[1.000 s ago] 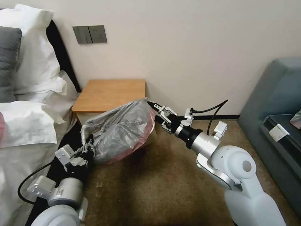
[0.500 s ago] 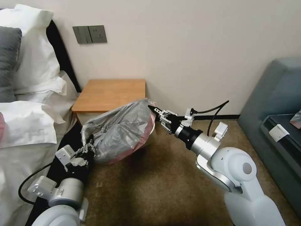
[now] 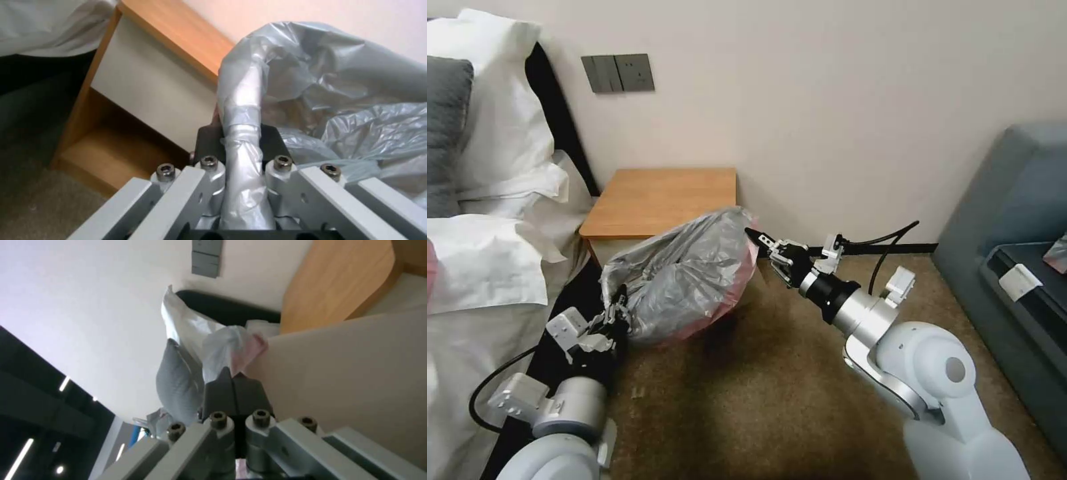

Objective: Pick up the garbage bag from the table and place it over the trash can.

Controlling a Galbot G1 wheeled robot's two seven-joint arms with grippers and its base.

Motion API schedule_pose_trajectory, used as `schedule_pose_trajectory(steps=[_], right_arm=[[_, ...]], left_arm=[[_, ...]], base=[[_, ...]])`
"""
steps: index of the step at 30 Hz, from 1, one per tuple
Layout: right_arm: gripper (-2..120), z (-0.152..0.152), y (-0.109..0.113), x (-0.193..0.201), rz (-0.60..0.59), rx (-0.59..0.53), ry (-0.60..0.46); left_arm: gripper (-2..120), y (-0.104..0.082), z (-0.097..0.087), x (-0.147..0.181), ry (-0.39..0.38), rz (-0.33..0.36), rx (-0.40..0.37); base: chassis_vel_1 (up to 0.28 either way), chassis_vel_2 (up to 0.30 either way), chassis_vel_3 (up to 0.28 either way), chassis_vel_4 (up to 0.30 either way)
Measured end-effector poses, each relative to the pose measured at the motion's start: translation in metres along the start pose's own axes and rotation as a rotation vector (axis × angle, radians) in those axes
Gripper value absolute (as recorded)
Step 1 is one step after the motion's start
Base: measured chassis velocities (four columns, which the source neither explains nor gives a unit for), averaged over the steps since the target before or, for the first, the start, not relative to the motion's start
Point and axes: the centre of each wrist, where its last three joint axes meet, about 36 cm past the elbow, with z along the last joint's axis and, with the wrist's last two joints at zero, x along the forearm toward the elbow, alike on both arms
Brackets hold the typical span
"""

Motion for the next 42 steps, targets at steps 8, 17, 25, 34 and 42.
schedule_pose_trajectory(steps=[8,17,25,34,42], right_arm=[[0,0.001,-0.012,0.004,0.052,0.004,-0.009],[0,0.003,-0.031,0.004,0.122,0.067,-0.007],[0,-0.002,-0.033,0.003,0.115,0.098,-0.03],[23,0.005,-0.021,0.027,0.051,-0.013,-0.046],[53,0.018,-0.012,0.031,-0.109,-0.246,-0.096]], left_arm=[[7,-0.001,-0.004,-0.001,0.002,-0.002,0.045],[7,-0.005,-0.01,0.001,0.013,0.013,0.104],[7,-0.006,-0.013,0.001,0.011,0.018,0.11],[7,-0.006,-0.015,0.0,0.021,0.009,0.148],[7,-0.006,-0.015,0.0,0.038,0.003,0.181]], base=[[0.0,0.0,0.0,0.0],[0.0,0.0,0.0,0.0],[0.0,0.0,0.0,0.0],[0.0,0.0,0.0,0.0],[0.0,0.0,0.0,0.0]])
